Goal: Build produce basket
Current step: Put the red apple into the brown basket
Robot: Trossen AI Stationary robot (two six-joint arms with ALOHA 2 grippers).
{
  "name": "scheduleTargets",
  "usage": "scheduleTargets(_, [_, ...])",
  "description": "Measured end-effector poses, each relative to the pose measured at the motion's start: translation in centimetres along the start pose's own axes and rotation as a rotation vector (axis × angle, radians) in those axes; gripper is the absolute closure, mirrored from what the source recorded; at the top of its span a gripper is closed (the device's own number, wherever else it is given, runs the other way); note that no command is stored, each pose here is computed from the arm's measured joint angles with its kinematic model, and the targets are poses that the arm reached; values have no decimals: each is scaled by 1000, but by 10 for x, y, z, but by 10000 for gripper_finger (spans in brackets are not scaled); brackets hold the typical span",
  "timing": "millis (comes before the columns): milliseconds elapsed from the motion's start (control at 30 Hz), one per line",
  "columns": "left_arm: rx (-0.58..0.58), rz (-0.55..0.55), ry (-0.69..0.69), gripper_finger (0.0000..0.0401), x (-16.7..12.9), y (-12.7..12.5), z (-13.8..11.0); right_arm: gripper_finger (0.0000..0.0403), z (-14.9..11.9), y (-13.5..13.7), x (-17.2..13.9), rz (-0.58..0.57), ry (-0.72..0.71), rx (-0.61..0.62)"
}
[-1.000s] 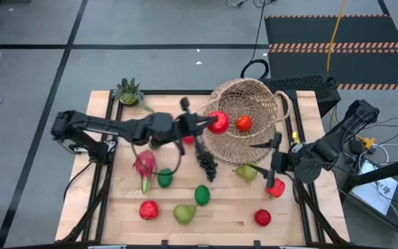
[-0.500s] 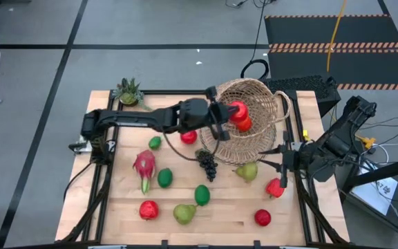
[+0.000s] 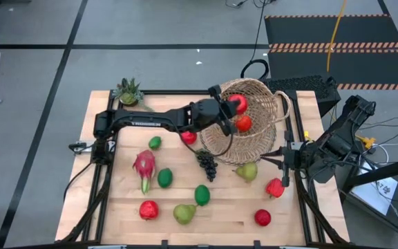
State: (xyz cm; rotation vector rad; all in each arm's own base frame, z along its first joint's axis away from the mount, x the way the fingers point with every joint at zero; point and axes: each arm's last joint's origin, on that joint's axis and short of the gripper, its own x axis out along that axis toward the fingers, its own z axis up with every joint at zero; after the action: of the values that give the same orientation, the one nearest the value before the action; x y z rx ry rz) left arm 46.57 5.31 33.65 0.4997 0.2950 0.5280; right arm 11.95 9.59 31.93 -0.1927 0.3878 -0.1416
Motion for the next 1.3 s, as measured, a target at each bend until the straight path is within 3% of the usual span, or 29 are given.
scheduleTargets(133, [4, -5, -8, 401, -6, 14, 20, 398, 0, 0, 0, -1, 0, -2])
scheduleTargets(267, [-45, -60, -39, 401, -15, 45, 48, 399, 0, 0, 0, -2, -1, -20])
scheduleTargets(433, [-11, -171, -55, 401, -17, 63, 56, 399, 0, 0, 0, -2, -1, -26])
scheduleTargets(600, [0, -283, -57, 401, -6, 51, 37, 399, 0, 0, 0, -2, 0, -34])
scheduleTargets(1067, [2, -272, 21, 401, 20, 26, -33, 399, 0, 0, 0, -1, 0, -42])
scheduleTargets(1300, [7, -288, 73, 400, 23, 20, -53, 399, 0, 0, 0, -1, 0, -41])
